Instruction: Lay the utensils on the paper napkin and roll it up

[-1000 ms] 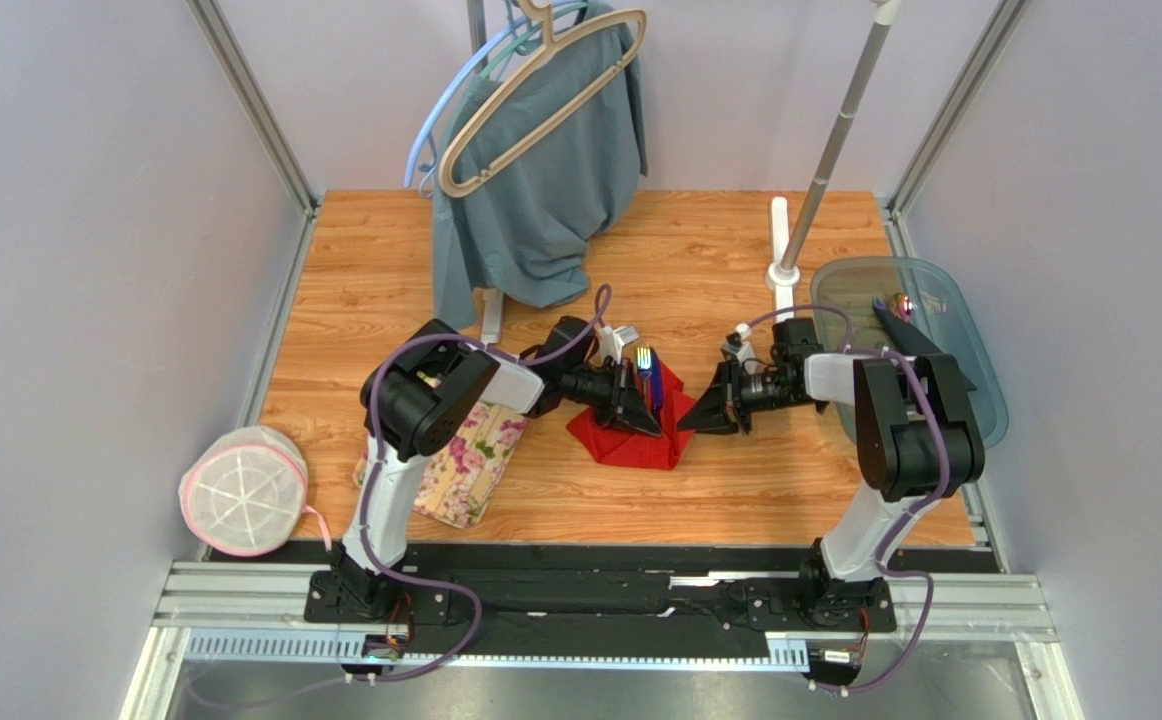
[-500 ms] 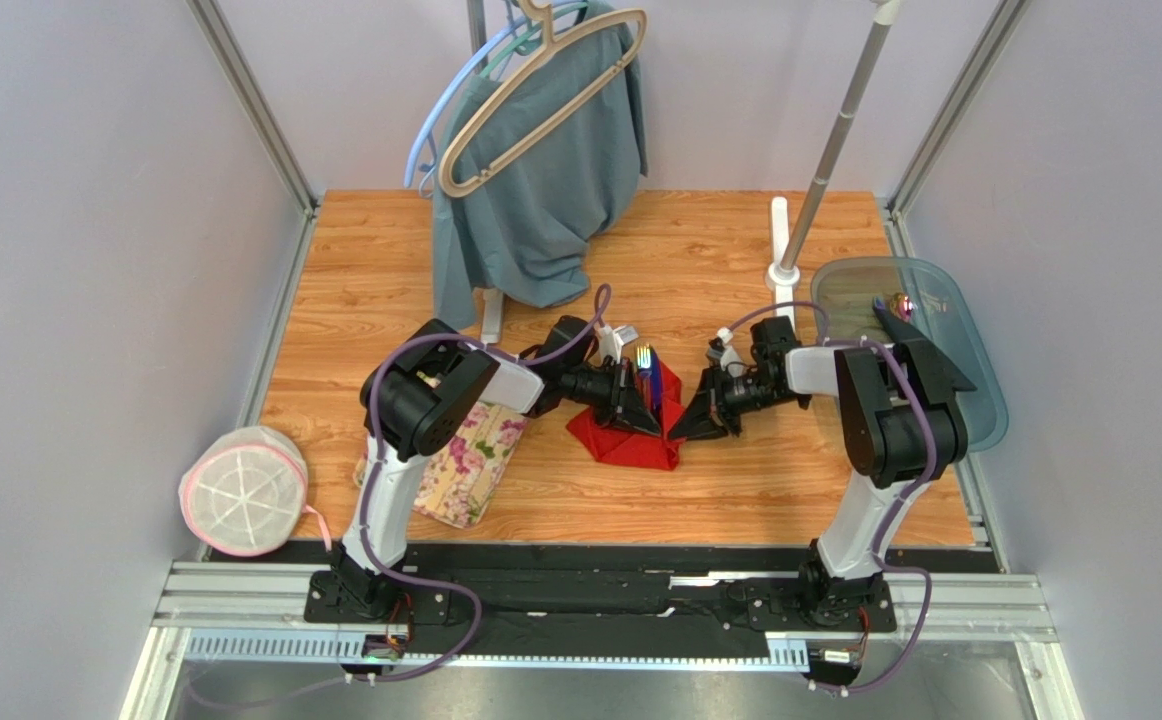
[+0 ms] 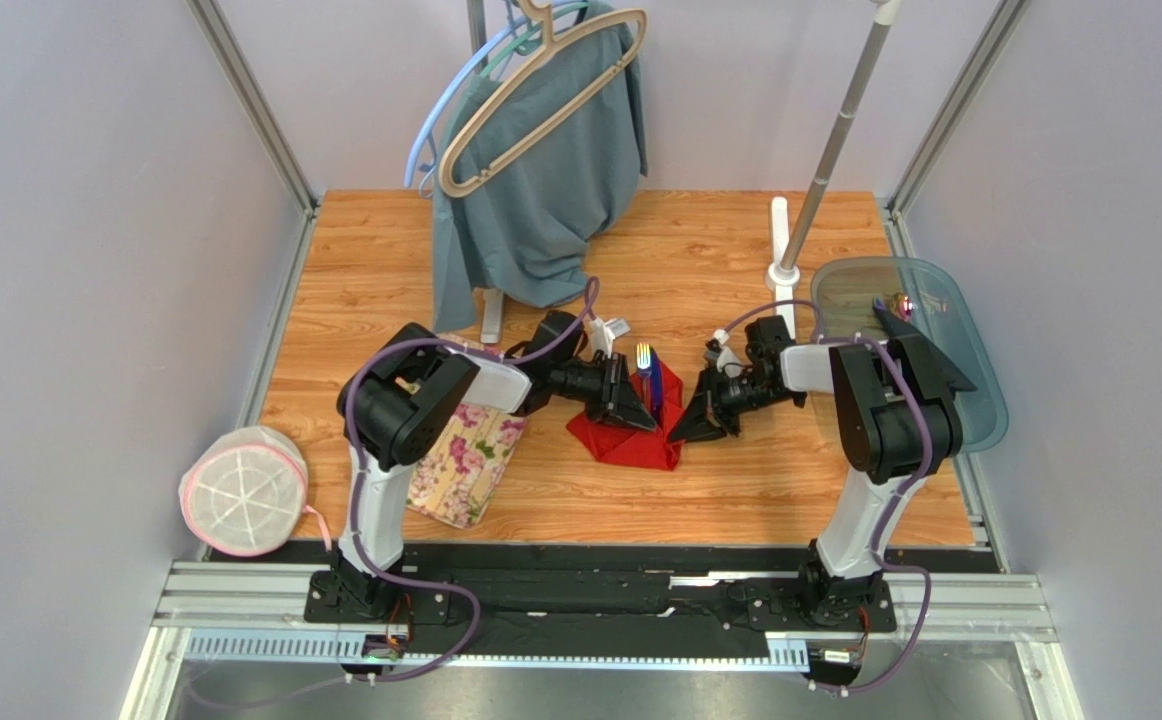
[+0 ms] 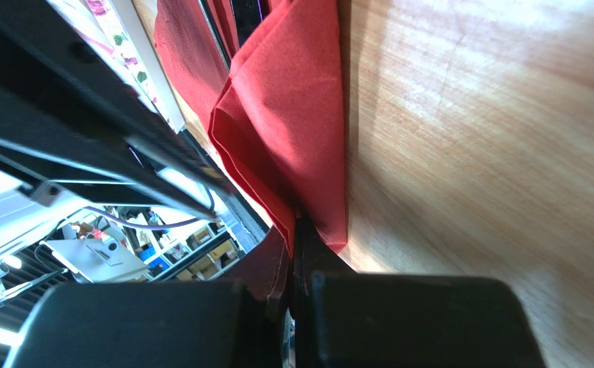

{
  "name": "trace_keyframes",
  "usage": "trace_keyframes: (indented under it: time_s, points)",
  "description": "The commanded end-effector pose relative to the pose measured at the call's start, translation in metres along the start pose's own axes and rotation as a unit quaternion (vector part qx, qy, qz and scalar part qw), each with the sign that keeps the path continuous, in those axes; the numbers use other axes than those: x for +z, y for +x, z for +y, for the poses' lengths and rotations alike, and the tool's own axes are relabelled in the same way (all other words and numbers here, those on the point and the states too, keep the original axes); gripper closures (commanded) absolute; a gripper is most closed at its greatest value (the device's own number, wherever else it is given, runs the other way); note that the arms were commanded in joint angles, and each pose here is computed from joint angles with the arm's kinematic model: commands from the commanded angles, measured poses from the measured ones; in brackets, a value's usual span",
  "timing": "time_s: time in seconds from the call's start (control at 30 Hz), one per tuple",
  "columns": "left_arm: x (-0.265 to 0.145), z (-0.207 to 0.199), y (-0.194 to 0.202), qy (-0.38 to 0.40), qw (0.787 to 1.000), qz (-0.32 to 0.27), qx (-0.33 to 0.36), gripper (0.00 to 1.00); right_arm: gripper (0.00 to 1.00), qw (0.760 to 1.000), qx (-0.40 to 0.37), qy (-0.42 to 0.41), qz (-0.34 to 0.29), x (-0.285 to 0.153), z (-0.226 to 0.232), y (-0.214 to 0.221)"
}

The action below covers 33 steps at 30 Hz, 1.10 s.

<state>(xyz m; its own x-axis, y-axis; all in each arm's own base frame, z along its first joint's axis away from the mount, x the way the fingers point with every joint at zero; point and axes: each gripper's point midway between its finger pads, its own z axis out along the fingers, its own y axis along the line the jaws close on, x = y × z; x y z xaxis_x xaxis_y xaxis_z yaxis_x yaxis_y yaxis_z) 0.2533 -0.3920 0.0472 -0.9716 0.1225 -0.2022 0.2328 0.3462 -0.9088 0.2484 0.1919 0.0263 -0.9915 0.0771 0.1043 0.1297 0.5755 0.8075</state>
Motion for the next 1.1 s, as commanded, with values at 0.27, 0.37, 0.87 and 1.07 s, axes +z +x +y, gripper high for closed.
trace_keyframes:
  time_s: [0.27,0.37,0.87,1.07]
  points:
    - [-0.028,0.007,0.004,-0.028,0.999,0.003,0.037,0.63,1.00,0.999,-0.033,-0.008,-0.009,-0.006,0.014,-0.006]
    - [-0.027,0.011,0.002,-0.036,0.999,0.001,0.038,0.61,1.00,0.999,-0.034,-0.009,-0.009,-0.006,0.016,-0.006]
    - [-0.012,0.016,0.007,-0.045,0.998,0.020,0.040,0.69,1.00,0.999,-0.038,-0.016,-0.008,-0.008,0.027,-0.006]
    - [-0.008,0.020,0.006,-0.053,0.998,0.019,0.038,0.79,1.00,0.999,-0.042,-0.019,-0.010,-0.009,0.030,-0.006]
